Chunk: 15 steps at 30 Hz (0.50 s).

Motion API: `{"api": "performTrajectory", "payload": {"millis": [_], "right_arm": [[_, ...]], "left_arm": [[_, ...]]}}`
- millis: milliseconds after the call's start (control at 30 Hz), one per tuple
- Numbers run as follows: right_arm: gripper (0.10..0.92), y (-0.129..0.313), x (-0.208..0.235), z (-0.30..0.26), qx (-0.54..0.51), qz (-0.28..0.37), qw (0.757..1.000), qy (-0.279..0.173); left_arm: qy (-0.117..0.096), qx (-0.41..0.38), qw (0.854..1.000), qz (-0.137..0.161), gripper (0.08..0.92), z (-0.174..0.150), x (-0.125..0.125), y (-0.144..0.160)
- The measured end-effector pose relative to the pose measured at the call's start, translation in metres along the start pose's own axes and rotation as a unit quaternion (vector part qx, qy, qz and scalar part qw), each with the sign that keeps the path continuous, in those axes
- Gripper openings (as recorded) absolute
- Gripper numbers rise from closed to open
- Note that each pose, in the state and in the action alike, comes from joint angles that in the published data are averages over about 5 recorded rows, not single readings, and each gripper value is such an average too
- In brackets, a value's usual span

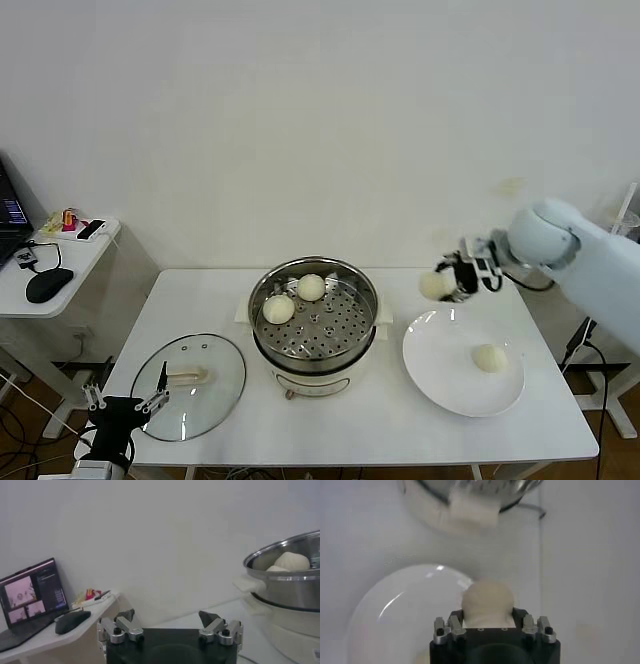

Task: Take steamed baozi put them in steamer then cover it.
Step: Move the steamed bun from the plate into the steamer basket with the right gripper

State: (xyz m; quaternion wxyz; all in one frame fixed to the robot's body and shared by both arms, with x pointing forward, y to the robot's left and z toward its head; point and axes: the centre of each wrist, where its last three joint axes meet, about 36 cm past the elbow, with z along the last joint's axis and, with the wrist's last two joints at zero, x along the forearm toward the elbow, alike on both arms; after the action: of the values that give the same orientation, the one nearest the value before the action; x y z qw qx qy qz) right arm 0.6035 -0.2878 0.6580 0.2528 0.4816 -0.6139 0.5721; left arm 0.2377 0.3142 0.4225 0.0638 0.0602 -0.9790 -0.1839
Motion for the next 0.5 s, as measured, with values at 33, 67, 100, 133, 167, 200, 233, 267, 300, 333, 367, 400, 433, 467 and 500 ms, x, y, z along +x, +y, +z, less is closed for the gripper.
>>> {"api": "performTrajectory", "payload": {"millis": [33, 67, 100, 133, 167, 200, 233, 267, 300, 333, 367, 400, 433, 467, 500], "right_arm": [[0.611, -0.004, -0.001, -0.009, 0.008, 0.001, 1.000, -0.007], [0.611, -0.008, -0.002, -0.019, 0.017, 0.001, 1.000, -0.015], [0.611, -0.012, -0.004, -0.028, 0.025, 0.000, 0.999, -0.022], [0.611, -0.015, -0.006, -0.037, 0.033, -0.002, 0.999, -0.029], [0.611, -0.017, -0.009, -0.046, 0.041, -0.004, 0.998, -0.036], [0.611, -0.019, -0.013, -0.055, 0.050, -0.008, 0.998, -0.043], [0.611, -0.020, -0.017, -0.064, 0.058, -0.011, 0.997, -0.050], [0.611, -0.021, -0.021, -0.072, 0.067, -0.016, 0.996, -0.056], [0.611, -0.022, -0.026, -0.080, 0.076, -0.022, 0.995, -0.061], [0.611, -0.022, -0.031, -0.088, 0.084, -0.027, 0.994, -0.066], [0.611, -0.022, -0.037, -0.095, 0.093, -0.034, 0.993, -0.070], [0.611, -0.021, -0.043, -0.102, 0.103, -0.040, 0.991, -0.074], [0.611, -0.020, -0.049, -0.109, 0.112, -0.046, 0.990, -0.078], [0.611, -0.019, -0.055, -0.115, 0.122, -0.053, 0.988, -0.081], [0.611, -0.018, -0.061, -0.122, 0.132, -0.059, 0.986, -0.084]], "left_arm": [[0.000, 0.000, 1.000, -0.001, 0.823, 0.000, 0.000, 0.000], [0.001, 0.000, 1.000, -0.002, 0.823, 0.000, 0.001, 0.001], [0.001, 0.000, 1.000, -0.003, 0.823, 0.000, 0.001, 0.002], [0.001, 0.001, 1.000, -0.004, 0.823, 0.000, 0.001, 0.002], [0.002, 0.001, 1.000, -0.005, 0.823, 0.000, 0.001, 0.003], [0.002, 0.001, 1.000, -0.006, 0.823, 0.000, 0.001, 0.003], [0.002, 0.001, 1.000, -0.007, 0.823, 0.000, 0.001, 0.003], [0.003, 0.001, 1.000, -0.007, 0.823, 0.001, 0.002, 0.004], [0.004, 0.001, 1.000, -0.008, 0.823, 0.001, 0.002, 0.004], [0.004, 0.001, 1.000, -0.009, 0.823, 0.001, 0.002, 0.004], [0.005, 0.002, 1.000, -0.009, 0.823, 0.001, 0.003, 0.005], [0.006, 0.002, 1.000, -0.010, 0.823, 0.002, 0.003, 0.005], [0.006, 0.002, 1.000, -0.011, 0.823, 0.002, 0.003, 0.005], [0.007, 0.002, 1.000, -0.012, 0.823, 0.002, 0.003, 0.006], [0.007, 0.003, 1.000, -0.013, 0.823, 0.002, 0.004, 0.007]]}}
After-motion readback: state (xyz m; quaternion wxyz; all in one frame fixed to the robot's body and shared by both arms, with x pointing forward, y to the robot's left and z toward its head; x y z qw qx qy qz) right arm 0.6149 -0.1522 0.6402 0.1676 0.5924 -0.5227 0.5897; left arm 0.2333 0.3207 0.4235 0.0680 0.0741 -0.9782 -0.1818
